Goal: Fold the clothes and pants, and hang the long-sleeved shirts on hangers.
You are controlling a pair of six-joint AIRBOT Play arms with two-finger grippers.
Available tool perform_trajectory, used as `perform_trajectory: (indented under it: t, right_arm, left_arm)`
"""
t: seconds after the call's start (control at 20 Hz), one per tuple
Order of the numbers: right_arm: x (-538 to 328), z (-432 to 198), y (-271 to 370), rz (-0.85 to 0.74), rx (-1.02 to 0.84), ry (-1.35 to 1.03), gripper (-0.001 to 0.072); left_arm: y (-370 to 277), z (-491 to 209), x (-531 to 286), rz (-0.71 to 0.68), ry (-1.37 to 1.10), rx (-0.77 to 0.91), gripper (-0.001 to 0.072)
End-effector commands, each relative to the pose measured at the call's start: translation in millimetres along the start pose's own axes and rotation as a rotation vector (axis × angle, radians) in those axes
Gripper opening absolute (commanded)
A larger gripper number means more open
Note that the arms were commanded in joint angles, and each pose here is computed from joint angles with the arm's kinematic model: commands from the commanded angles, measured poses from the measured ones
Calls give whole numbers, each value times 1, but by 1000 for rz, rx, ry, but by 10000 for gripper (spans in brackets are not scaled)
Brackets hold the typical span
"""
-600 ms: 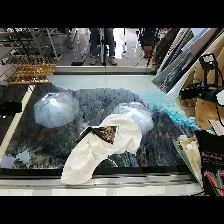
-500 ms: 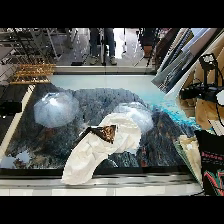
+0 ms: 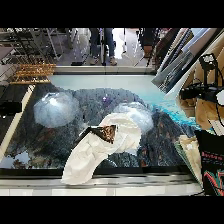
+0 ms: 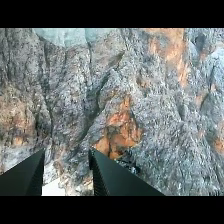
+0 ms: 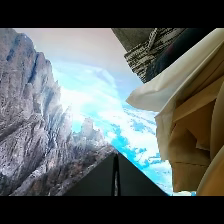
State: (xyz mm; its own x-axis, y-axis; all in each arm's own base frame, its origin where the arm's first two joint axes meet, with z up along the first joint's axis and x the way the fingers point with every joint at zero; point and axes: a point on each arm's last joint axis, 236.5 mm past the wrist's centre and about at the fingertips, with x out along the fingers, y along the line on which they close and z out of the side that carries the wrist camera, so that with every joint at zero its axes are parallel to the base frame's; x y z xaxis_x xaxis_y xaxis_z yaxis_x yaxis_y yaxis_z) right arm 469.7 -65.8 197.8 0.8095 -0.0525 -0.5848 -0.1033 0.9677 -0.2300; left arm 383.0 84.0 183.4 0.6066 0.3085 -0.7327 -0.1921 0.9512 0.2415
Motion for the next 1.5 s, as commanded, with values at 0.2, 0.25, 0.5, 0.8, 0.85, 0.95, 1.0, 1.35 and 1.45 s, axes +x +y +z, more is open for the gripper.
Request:
perform_trajectory:
  t: [0.2, 0.25, 0.5, 0.8, 0.85, 0.95, 1.0, 1.35, 1.45]
  right_arm:
    - [-1, 17, 0, 0, 29, -71, 18]
    - [-2, 29, 2, 11, 63, -123, 18]
    - [-23, 77, 38, 226, 403, -283, 18]
    - [-11, 6, 65, 296, 314, 7, 487]
    - [-9, -19, 77, 334, 269, 93, 720]
    - [-6, -72, 113, 460, 242, 249, 697]
    - [-6, -98, 137, 542, 287, 322, 695]
    - [-5, -201, 264, 753, 411, 566, 567]
    - [-7, -206, 296, 758, 376, 600, 515]
  left_arm:
    - [-11, 0, 0, -46, 0, -18, 299]
    - [-12, 2, 0, -51, -6, -20, 298]
    - [-17, -10, 2, -66, 52, -112, 287]
    - [-107, -94, -19, -467, 342, 156, 393]
    - [-117, -115, -15, -482, 383, 179, 351]
    - [-143, -169, -8, -514, 436, 253, 351]
    - [-157, -196, -8, -541, 446, 326, 352]
    - [-205, -333, -24, -645, 642, 710, 648]
    - [-209, -344, -18, -637, 697, 734, 649]
